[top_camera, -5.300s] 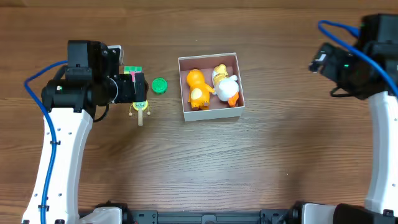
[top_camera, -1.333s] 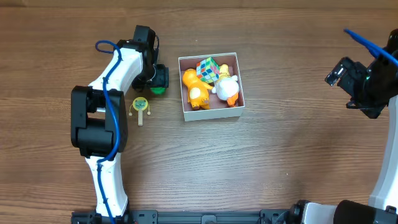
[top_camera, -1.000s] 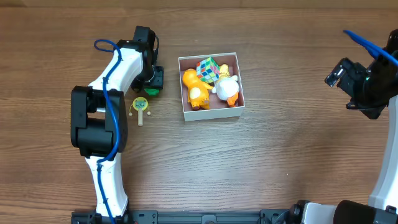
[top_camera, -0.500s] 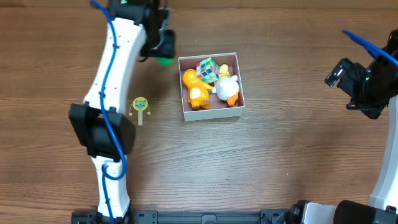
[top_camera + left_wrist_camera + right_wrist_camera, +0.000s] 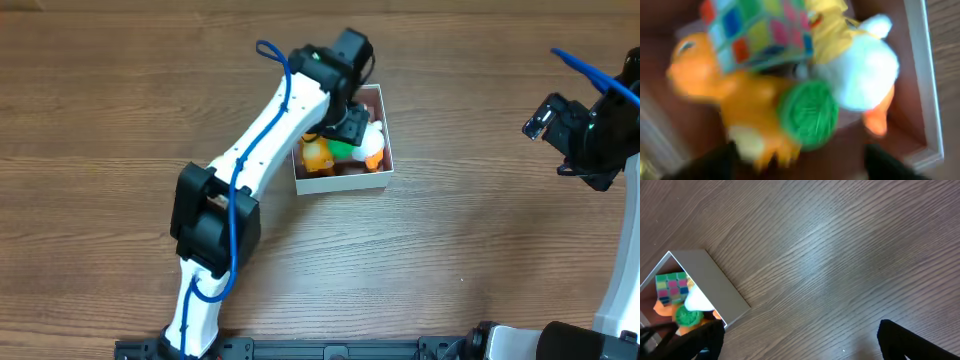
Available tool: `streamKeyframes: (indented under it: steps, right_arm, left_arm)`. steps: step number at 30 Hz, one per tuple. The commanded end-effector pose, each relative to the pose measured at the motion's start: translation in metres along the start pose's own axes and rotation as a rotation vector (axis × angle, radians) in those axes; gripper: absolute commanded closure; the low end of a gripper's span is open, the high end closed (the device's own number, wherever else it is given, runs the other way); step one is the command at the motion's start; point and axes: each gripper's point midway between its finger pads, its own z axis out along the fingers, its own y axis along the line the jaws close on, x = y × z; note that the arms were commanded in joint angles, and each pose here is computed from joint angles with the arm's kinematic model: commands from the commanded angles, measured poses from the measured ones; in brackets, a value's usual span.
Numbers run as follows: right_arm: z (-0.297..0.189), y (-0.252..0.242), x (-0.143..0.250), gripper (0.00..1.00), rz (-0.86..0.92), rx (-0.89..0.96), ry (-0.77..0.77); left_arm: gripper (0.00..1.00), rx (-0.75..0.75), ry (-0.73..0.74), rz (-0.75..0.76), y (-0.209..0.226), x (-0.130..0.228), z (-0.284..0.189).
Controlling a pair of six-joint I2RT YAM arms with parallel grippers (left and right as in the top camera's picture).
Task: Pack container
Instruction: 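Place the green toy into the box and withdraw, then grasp the cat-face rattle drum by its handle with the left gripper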
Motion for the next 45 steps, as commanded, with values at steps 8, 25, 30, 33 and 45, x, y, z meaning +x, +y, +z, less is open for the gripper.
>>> streamKeyframes:
  steps: [8, 25, 30, 33, 45]
  right_arm:
    - [-0.001, 0.001, 0.000, 0.00, -0.004, -0.004, -0.004]
    - [-0.001, 0.000, 0.001, 0.00, -0.004, -0.001, 0.001]
    - [-0.001, 0.000, 0.001, 0.00, -0.004, -0.001, 0.002]
    - [-0.001, 0.000, 0.001, 0.00, -0.004, -0.001, 0.001]
    - [-0.001, 0.000, 0.001, 0.00, -0.004, -0.001, 0.001]
  left_arm:
    - [0.17, -0.204, 0.027, -0.093, 0.106, 0.009, -0.101]
    - [0.37, -0.126, 0.481, -0.330, 0.186, 0.116, 0.010]
    - [0.48, -0.143, 0.516, -0.395, 0.189, 0.136, 0.036]
    - [0.46, -0.144, 0.517, -0.398, 0.190, 0.145, 0.054]
    - [0.66, -0.139, 0.524, -0.450, 0.211, 0.165, 0.073]
